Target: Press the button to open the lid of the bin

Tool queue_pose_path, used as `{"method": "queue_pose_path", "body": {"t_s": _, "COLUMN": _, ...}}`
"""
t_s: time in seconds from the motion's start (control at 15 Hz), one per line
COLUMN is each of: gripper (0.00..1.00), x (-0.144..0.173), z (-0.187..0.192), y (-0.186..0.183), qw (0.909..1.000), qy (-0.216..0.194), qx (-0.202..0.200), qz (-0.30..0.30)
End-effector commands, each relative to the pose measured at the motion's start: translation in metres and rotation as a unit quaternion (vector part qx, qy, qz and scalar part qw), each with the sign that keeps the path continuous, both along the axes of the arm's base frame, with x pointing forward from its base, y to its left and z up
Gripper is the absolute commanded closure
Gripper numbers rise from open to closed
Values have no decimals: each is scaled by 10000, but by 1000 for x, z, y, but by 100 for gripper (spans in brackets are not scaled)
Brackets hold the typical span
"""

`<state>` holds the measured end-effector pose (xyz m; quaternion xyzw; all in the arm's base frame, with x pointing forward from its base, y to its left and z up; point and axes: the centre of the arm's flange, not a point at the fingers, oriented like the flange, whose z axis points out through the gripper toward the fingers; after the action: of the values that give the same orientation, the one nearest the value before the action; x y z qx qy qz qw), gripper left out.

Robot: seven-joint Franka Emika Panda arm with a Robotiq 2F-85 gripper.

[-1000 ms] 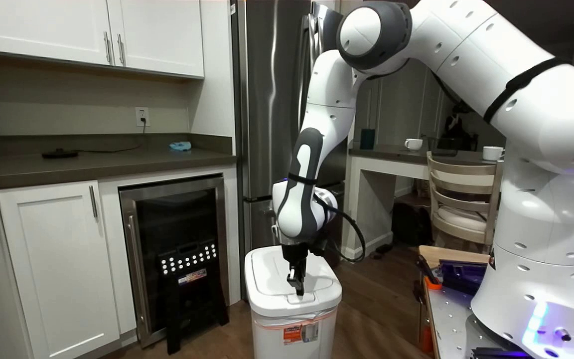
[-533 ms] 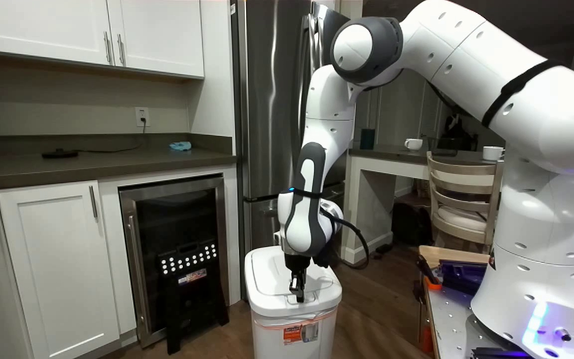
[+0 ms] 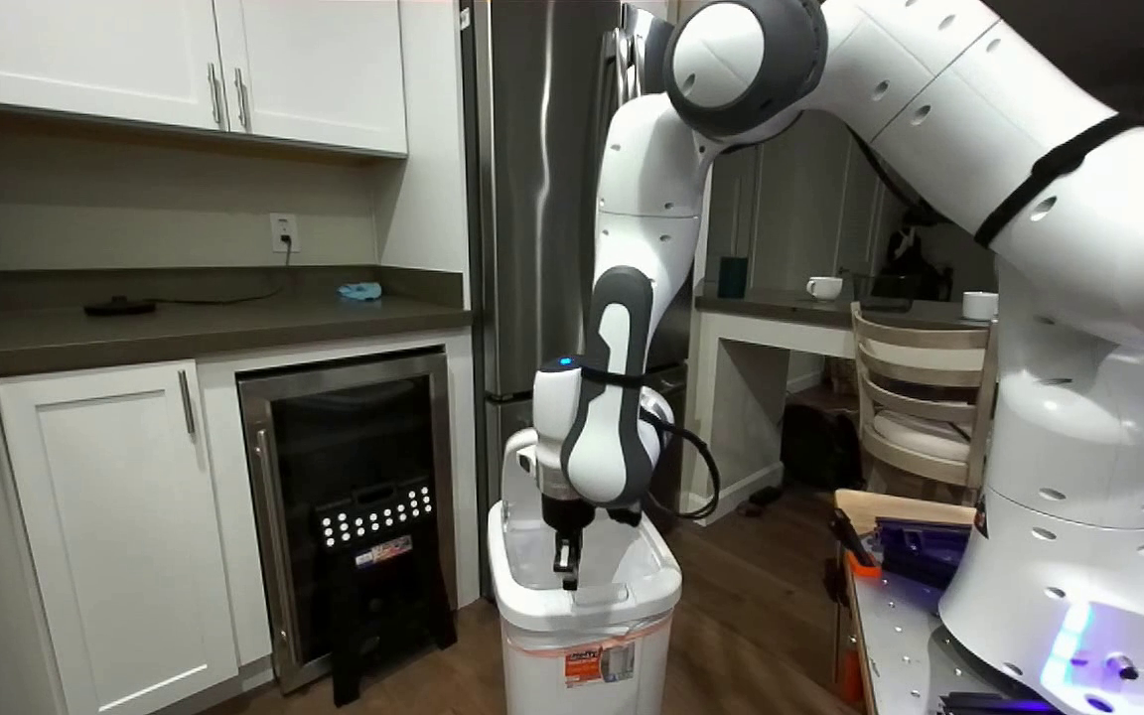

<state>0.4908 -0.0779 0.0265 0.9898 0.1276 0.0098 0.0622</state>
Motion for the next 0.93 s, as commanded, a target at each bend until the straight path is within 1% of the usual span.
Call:
{"method": "queue_pose_path", "body": {"t_s": 0.0, "gripper": 100, "x": -3, "z": 83, "y": 41, "qw": 9987, "qy": 258, "qx": -432, "qz": 116}}
{"method": "queue_pose_path", "body": {"t_s": 0.13, "gripper": 100, "x": 1, "z": 121, "y": 58, "qw": 9958, "qy": 655, "qx": -647, "qz": -11}}
{"method": "queue_pose_path", "body": {"t_s": 0.27, "gripper": 100, "x": -1, "z": 157, "y": 72, "qw": 9909, "qy": 1131, "qx": -719, "qz": -156}}
{"method": "queue_pose_path", "body": {"t_s": 0.4, "gripper": 100, "x": -11, "z": 183, "y": 83, "qw": 9844, "qy": 1626, "qx": -639, "qz": -205}}
{"method": "queue_pose_path", "body": {"t_s": 0.53, "gripper": 99, "x": -18, "z": 206, "y": 88, "qw": 9802, "qy": 1921, "qx": -454, "qz": -185}}
{"method": "queue_pose_path", "body": {"t_s": 0.67, "gripper": 99, "x": -22, "z": 232, "y": 93, "qw": 9778, "qy": 2080, "qx": -180, "qz": -191}}
{"method": "queue_pose_path", "body": {"t_s": 0.73, "gripper": 98, "x": -24, "z": 246, "y": 95, "qw": 9785, "qy": 2057, "qx": 10, "qz": -163}}
{"method": "queue_pose_path", "body": {"t_s": 0.87, "gripper": 98, "x": -31, "z": 274, "y": 97, "qw": 9827, "qy": 1804, "qx": 400, "qz": -153}}
